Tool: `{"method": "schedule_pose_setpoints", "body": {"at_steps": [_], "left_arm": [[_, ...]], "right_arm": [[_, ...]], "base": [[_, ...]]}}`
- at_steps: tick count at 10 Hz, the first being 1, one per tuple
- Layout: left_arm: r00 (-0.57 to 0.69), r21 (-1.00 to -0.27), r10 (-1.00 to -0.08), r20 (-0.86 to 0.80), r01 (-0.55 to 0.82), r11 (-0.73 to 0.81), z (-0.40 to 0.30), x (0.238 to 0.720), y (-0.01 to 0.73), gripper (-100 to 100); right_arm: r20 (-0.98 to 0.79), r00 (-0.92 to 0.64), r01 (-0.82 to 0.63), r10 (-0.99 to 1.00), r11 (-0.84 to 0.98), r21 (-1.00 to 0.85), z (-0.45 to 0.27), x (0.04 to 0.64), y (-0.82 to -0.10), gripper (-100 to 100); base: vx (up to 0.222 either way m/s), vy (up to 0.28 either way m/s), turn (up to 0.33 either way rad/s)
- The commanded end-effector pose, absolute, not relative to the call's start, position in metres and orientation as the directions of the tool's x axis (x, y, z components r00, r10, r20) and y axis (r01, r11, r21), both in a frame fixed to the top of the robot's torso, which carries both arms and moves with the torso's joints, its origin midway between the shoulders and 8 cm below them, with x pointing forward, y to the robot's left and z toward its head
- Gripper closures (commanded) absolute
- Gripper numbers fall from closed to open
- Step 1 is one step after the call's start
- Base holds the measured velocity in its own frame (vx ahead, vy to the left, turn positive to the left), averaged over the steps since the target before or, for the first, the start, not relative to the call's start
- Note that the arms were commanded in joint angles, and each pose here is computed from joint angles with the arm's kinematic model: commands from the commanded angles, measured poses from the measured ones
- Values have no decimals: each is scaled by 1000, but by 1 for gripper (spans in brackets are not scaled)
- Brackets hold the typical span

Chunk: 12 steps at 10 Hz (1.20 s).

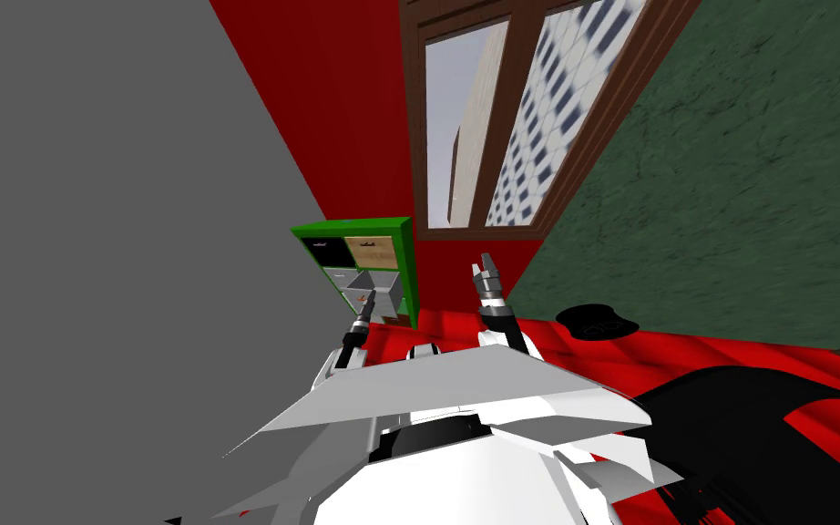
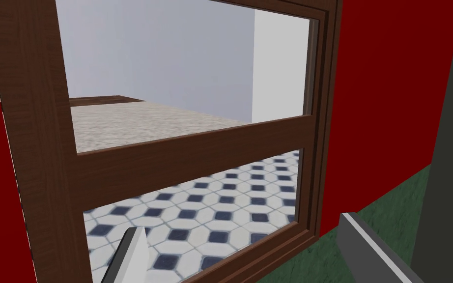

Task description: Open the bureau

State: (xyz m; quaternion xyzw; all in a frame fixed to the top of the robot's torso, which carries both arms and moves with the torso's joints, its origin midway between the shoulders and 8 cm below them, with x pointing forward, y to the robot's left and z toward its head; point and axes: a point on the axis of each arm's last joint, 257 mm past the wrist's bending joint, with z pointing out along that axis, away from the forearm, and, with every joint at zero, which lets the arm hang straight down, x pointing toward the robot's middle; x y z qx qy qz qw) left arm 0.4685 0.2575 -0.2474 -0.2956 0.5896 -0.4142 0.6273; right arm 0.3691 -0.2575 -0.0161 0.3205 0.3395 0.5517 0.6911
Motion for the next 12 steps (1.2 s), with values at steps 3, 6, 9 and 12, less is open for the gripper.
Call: {"method": "schedule_pose_setpoints", "body": {"at_steps": [3,6,9,12], "left_arm": [[-33,-858,-867,-496,172,484,-218,481,263,-100],[-37,-861,-868,-495,158,484,-217,482,265,-100],[-41,-863,-869,-494,144,484,-222,481,266,0],[-42,-864,-869,-493,139,484,-224,481,267,0]], "right_arm": [[-116,161,-545,980,186,818,-16,369,-258,0],[-116,161,-545,980,186,818,-16,369,-258,0],[-116,161,-545,980,186,818,-16,369,-258,0],[-116,161,-545,980,186,818,-16,369,-258,0]], "base": [[-15,-11,-16],[-28,-7,-12],[0,0,0],[0,0,0]]}}
